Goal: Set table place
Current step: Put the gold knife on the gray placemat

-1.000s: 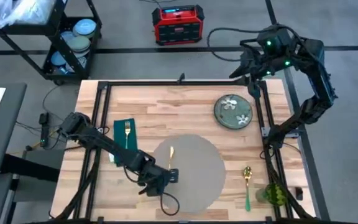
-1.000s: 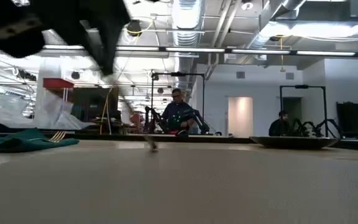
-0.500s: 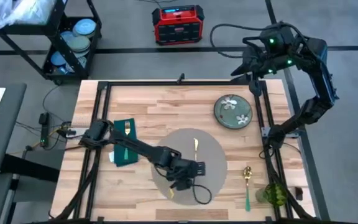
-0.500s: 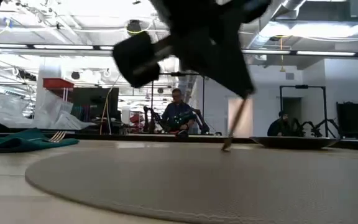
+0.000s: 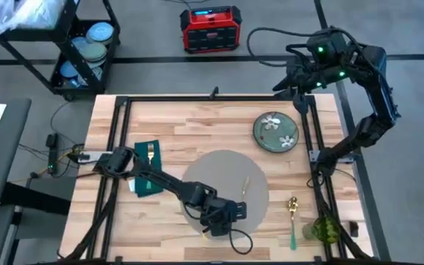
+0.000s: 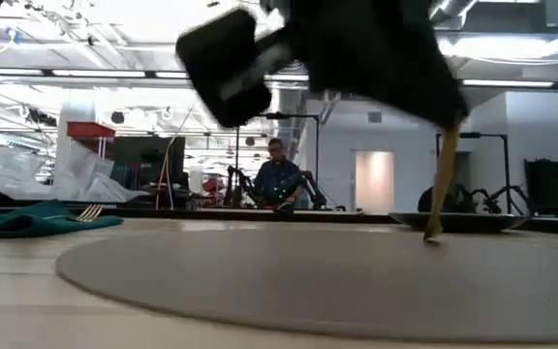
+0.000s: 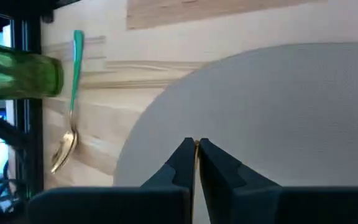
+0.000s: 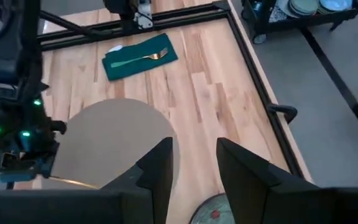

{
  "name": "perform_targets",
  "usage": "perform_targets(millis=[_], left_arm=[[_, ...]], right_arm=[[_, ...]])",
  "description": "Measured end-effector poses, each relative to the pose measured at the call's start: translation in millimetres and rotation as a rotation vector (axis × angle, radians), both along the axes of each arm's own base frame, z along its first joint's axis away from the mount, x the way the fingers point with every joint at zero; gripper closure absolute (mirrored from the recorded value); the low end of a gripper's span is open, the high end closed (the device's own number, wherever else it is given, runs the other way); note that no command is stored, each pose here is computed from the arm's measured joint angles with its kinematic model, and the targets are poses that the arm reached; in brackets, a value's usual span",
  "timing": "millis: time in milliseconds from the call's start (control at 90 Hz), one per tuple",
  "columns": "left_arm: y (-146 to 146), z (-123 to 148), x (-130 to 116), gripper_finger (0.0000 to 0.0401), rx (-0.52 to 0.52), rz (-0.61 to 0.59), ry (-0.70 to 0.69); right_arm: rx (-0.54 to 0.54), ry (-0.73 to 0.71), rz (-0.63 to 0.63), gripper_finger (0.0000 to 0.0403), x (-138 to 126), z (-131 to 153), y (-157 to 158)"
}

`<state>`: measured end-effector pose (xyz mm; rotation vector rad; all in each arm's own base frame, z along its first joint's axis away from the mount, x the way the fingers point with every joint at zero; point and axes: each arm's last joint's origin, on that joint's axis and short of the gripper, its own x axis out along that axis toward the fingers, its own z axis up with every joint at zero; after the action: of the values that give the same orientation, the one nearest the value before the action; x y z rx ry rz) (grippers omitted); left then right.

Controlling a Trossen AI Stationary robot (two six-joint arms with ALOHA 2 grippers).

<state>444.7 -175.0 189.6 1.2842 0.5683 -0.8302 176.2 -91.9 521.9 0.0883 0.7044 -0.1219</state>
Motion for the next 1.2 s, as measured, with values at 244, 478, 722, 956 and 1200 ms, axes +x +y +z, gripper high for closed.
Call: perform_targets(millis=[244,478,722,956,1200], left_arm=[[7,-14,9,0.0401,0.05,0.051,-0.027],[24,-11,18,0.0401,0.054,0.1,-0.066],[22,-12,16,0.0401,0.001,0.06,-0.029],[20,-9,18,0.0401,-0.012,0.054,-0.067],[21,-8,19,0.0401,-0.029,0.07,-0.078]], right_arm=[[0.016,-0.002,0.035,0.029,4,0,8],[0.017,-0.002,0.067,0.029,7,0,14],[0.009,-0.001,0.075,0.029,7,0,15],[0.008,0.0,0.075,0.029,7,0,15],[0.009,0.0,0.1,0.029,9,0,19]])
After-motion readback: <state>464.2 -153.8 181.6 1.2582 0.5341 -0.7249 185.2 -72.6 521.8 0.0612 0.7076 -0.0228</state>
